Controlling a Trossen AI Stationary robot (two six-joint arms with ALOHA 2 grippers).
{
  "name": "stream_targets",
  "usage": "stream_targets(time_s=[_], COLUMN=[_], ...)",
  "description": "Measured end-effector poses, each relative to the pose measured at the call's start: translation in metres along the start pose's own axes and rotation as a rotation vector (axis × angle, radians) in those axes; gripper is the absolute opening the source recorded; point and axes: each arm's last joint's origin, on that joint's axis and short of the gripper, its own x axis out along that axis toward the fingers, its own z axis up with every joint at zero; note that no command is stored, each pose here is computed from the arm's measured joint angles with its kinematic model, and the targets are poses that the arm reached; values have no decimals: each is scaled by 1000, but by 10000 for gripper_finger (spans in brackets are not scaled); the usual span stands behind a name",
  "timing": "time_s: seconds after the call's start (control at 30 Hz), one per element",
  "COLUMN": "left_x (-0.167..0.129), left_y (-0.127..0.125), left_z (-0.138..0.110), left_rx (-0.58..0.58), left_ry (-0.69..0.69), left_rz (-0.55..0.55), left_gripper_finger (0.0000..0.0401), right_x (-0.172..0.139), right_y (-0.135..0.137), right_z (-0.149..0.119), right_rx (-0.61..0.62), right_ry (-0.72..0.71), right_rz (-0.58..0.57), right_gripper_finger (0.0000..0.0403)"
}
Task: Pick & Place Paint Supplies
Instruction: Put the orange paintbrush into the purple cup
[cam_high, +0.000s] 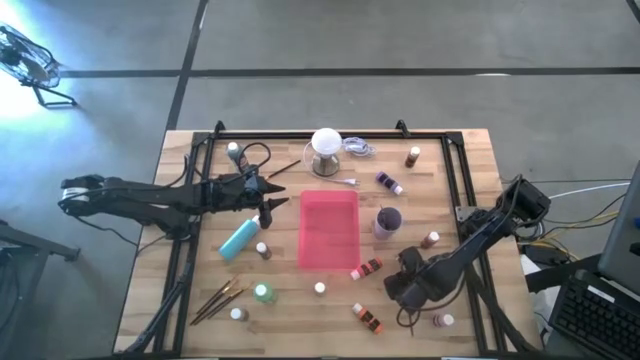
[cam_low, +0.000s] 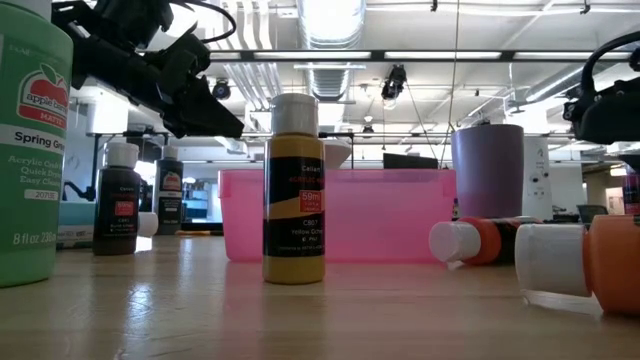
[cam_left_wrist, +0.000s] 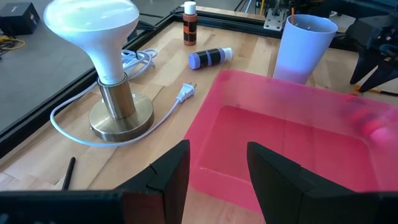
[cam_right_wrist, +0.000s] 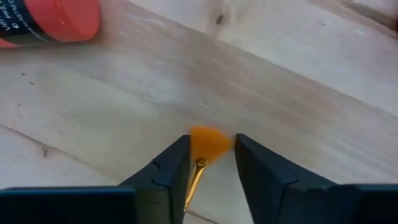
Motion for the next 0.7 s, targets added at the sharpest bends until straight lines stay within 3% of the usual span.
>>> stream_targets(time_s=[0.37,0.7], left_x=[0,0], left_y=[0,0], left_z=[0,0], left_rx=[0,0], left_ry=[0,0], left_rz=[0,0], left_gripper_finger=[165,165], right_x=[-2,-18], right_y=[2,-1], right_z=[-1,3], right_rx=[-27,-61], right_ry=[12,27], right_rz=[22,83], right_gripper_finger=[14,8])
